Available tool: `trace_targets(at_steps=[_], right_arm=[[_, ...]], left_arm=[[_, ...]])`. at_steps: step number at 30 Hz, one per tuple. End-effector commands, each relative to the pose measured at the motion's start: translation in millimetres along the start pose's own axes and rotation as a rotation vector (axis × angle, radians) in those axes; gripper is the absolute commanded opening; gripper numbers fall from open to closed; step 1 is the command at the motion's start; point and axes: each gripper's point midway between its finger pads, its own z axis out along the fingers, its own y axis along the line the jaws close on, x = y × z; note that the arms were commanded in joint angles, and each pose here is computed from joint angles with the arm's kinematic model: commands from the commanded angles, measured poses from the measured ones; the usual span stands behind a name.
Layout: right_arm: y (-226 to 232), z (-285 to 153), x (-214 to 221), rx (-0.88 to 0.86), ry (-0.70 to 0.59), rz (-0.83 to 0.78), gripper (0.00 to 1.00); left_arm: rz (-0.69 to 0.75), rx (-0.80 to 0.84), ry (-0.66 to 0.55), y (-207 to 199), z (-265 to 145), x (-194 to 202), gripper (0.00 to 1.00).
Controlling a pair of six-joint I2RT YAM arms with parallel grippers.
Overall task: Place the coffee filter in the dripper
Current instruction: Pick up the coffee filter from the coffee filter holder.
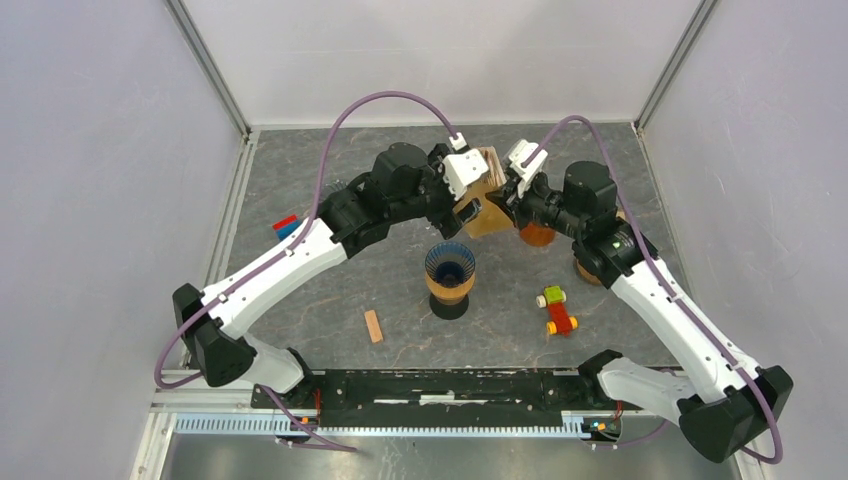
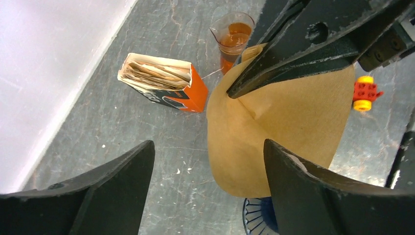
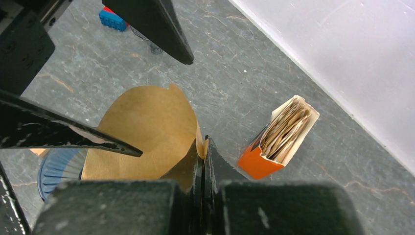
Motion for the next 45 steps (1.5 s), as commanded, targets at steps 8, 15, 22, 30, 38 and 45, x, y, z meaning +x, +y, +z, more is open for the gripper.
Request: trace_targets(at_steps=[8, 15, 22, 30, 38, 45], right_arm=[[-17, 7, -47, 0.046, -0.117, 0.118, 0.00], [-17, 11, -42, 0.043, -0.107, 0.131, 0.00], [-15, 14, -36, 0.036, -0.097, 0.157, 0.04], [-14, 15, -37, 0.027, -0.095, 0.158, 0.03], [-6, 13, -39, -0.012, -0.098, 0.172, 0.00], [44, 15, -31, -0.266, -0.108, 0.247, 0.00]], left_arm=[[-0.514, -0.040, -0.113, 20, -11, -24, 0.91], [-0.532, -0.005, -0.112, 14, 0, -20, 0.74], [-0.459, 0.021, -0.123, 14, 10, -21, 0.51], [-0.404, -0.004, -0.120, 19, 9, -19, 0.20], [-0.189, 0.062, -0.158, 12, -22, -33, 0.88], [-0.036, 0.177, -0.175, 9, -78, -49, 1.00]])
